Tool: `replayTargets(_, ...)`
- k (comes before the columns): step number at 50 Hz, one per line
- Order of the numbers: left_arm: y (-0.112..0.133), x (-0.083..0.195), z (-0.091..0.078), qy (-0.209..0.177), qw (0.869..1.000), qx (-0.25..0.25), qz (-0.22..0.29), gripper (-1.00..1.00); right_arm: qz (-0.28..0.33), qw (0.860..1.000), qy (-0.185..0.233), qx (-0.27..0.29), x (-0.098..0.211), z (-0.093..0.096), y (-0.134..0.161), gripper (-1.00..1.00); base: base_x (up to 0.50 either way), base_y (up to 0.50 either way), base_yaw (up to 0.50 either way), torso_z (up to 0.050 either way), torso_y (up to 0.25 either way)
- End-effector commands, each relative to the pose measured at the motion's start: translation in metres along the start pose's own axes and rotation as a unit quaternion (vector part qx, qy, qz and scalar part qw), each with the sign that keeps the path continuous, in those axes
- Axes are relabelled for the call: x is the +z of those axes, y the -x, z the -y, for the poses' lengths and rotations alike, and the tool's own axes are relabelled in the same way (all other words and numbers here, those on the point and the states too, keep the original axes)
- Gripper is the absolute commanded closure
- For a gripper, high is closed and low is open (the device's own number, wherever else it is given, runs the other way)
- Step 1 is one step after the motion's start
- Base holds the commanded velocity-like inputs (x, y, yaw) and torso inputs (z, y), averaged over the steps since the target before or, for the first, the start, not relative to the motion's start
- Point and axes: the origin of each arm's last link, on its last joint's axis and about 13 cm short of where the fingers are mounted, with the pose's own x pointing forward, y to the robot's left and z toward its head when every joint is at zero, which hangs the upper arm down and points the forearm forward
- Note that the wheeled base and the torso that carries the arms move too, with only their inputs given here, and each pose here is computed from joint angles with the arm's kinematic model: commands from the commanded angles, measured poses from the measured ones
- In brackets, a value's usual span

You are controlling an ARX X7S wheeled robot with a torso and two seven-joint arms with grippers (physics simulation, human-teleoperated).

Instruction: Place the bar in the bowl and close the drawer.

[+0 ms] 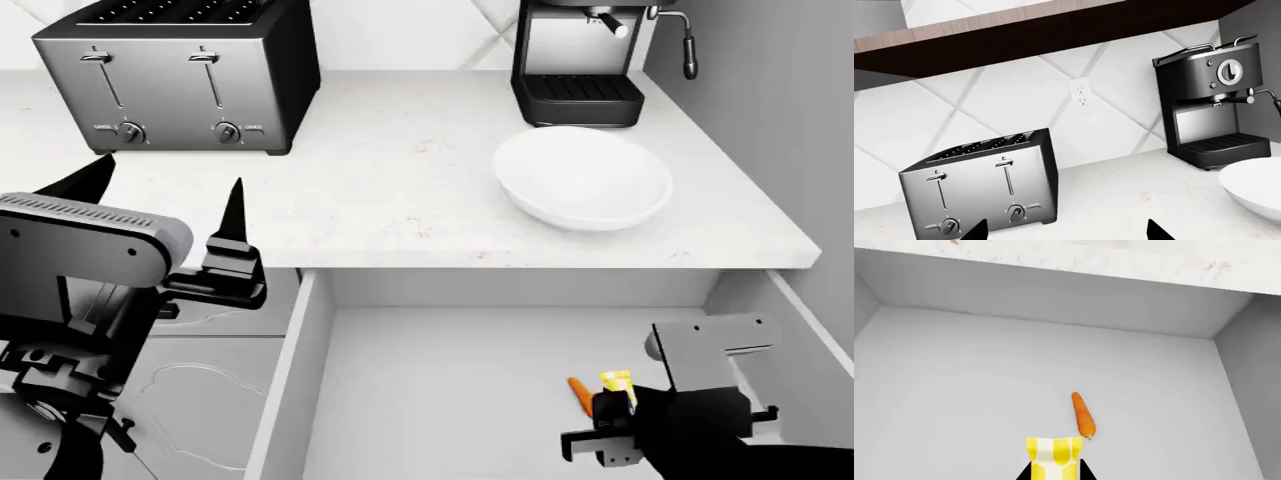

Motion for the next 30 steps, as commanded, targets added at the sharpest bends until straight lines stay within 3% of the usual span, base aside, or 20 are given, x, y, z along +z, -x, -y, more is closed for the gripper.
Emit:
replayTargets(1, 0.0, 0.002, -0.001, -0.001, 1.0, 0.0, 0.004, -1.0, 0.091, 0.995, 0.022, -0.016, 0.043, 0.004, 0.033, 1.0, 0.0, 0.0, 0.0, 0.0, 0.0)
replayTargets(12, 0.0, 0.003, 0.0, -0.001, 1.0, -0.001, 0.006, -1.0, 0.159, 0.986, 0.037, -0.028, 0.11, 0.004, 0.04, 1.0, 0.0, 0.0, 0.0, 0.0, 0.0)
replayTargets(30, 0.0, 0.007, 0.001, -0.002, 1.0, -0.002, 0.012, -1.0, 0.195, 0.979, 0.027, -0.054, 0.202, 0.005, 0.03, 1.0, 0.0, 0.0, 0.0, 0.0, 0.0)
